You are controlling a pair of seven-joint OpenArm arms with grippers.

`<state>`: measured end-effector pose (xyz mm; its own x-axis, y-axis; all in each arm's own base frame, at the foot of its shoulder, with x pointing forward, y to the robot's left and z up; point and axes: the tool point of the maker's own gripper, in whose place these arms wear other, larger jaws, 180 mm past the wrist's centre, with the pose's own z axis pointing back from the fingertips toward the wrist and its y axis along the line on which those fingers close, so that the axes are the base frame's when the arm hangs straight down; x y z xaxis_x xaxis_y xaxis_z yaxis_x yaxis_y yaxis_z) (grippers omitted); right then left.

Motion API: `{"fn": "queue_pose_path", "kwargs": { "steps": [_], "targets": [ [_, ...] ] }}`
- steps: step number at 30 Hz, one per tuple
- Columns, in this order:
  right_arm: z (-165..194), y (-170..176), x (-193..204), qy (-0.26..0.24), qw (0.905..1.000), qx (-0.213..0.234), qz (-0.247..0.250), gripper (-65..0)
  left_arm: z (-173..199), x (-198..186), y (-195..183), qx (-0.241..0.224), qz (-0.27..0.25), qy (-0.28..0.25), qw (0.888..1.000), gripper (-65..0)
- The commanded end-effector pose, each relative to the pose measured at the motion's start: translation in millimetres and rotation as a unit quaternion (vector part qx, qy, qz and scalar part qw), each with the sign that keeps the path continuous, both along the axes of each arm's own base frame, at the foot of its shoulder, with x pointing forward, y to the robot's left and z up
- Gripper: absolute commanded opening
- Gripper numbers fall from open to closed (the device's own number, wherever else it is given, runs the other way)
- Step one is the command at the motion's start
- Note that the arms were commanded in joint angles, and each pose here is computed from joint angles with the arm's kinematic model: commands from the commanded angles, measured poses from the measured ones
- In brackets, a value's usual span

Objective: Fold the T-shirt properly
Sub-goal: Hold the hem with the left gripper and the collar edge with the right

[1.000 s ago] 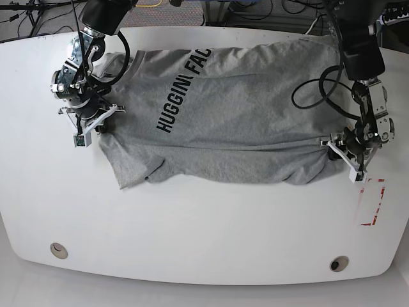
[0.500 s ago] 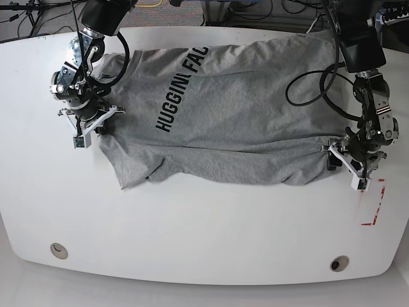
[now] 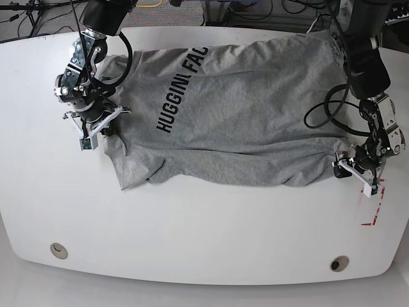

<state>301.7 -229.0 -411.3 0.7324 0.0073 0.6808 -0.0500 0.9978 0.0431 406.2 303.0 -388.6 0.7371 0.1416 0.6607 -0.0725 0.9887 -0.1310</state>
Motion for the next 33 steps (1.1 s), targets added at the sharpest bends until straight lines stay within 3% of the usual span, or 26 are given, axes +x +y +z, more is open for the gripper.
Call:
{"fn": "queue_pose_path", "kwargs": {
  "steps": [1, 21, 24, 28, 31, 33],
  "targets": [
    [14.5, -4.4, 10.3, -0.027, 0.9996, -0.006, 0.002, -63.6, 20.2, 17.6, 6.0, -0.002, 0.004, -0.031, 1.0, -27.2],
    [14.7, -5.9, 10.0, -0.027, 0.9996, -0.007, 0.001, -63.6, -30.4, -8.7, -25.2, -0.025, -0.024, 0.04, 0.999, -29.0],
    [14.7, -6.4, 9.9, -0.027, 0.9996, -0.007, 0.0, -63.6, -32.7, -10.4, -26.8, -0.026, -0.024, 0.042, 0.998, -37.4],
    [15.2, -6.4, 10.5, -0.028, 0.9996, -0.007, 0.0, -63.6, -37.2, -10.5, -39.2, -0.036, -0.029, 0.044, 0.998, -55.0],
    [15.2, -6.4, 10.5, -0.028, 0.9996, -0.007, 0.0, -63.6, -37.2, -10.5, -39.2, -0.036, -0.029, 0.044, 0.998, -62.5],
    [15.7, -6.4, 11.1, -0.029, 0.9996, -0.007, 0.0, -63.6, -37.0, -10.4, -39.0, -0.037, -0.028, 0.043, 0.998, -63.3]
  ]
}}
